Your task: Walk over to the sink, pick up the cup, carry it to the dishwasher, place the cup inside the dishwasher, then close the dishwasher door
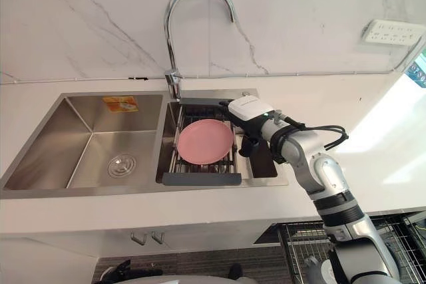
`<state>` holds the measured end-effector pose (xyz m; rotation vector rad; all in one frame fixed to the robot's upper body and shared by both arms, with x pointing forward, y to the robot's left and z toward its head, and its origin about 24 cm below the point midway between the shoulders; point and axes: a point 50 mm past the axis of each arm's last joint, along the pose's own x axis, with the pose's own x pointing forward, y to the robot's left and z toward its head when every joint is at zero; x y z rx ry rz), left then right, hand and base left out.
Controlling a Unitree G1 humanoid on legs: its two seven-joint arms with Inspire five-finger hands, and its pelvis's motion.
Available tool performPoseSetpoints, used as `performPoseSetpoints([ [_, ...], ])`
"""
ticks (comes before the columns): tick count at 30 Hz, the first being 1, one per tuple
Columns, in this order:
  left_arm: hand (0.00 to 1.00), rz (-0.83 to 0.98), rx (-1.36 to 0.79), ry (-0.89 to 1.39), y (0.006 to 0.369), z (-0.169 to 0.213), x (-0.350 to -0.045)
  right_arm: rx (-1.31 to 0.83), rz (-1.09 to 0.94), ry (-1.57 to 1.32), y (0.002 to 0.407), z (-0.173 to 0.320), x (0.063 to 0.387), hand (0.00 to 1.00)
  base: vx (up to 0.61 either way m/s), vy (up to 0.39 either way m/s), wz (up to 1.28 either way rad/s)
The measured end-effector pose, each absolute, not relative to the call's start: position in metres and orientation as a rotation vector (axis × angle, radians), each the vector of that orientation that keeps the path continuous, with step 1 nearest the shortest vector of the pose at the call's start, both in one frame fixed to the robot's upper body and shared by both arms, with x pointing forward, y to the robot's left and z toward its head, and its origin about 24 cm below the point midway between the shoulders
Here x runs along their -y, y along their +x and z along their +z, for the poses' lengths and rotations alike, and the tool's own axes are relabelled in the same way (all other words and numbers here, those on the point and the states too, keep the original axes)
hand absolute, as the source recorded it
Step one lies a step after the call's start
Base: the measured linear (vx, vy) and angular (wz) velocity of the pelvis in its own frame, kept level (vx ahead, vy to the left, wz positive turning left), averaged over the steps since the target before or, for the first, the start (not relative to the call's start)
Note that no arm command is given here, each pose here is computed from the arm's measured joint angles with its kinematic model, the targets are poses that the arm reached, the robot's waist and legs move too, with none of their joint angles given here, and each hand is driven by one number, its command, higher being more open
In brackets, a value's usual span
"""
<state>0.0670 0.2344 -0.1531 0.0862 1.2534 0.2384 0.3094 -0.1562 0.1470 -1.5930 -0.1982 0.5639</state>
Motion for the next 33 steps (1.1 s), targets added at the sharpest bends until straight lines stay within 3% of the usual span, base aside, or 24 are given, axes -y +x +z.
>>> performPoseSetpoints([
  [11,1.0,0.263,-1.242,0.107,0.066,-0.153,-0.236,0.09,0.618,-1.539,0.318,0.116,0.149,1.0,-0.03,0.015,0.02],
  [33,1.0,0.283,-1.246,0.126,0.065,-0.153,-0.235,0.06,0.485,-1.385,0.326,0.103,0.142,1.0,0.0,0.019,0.0],
])
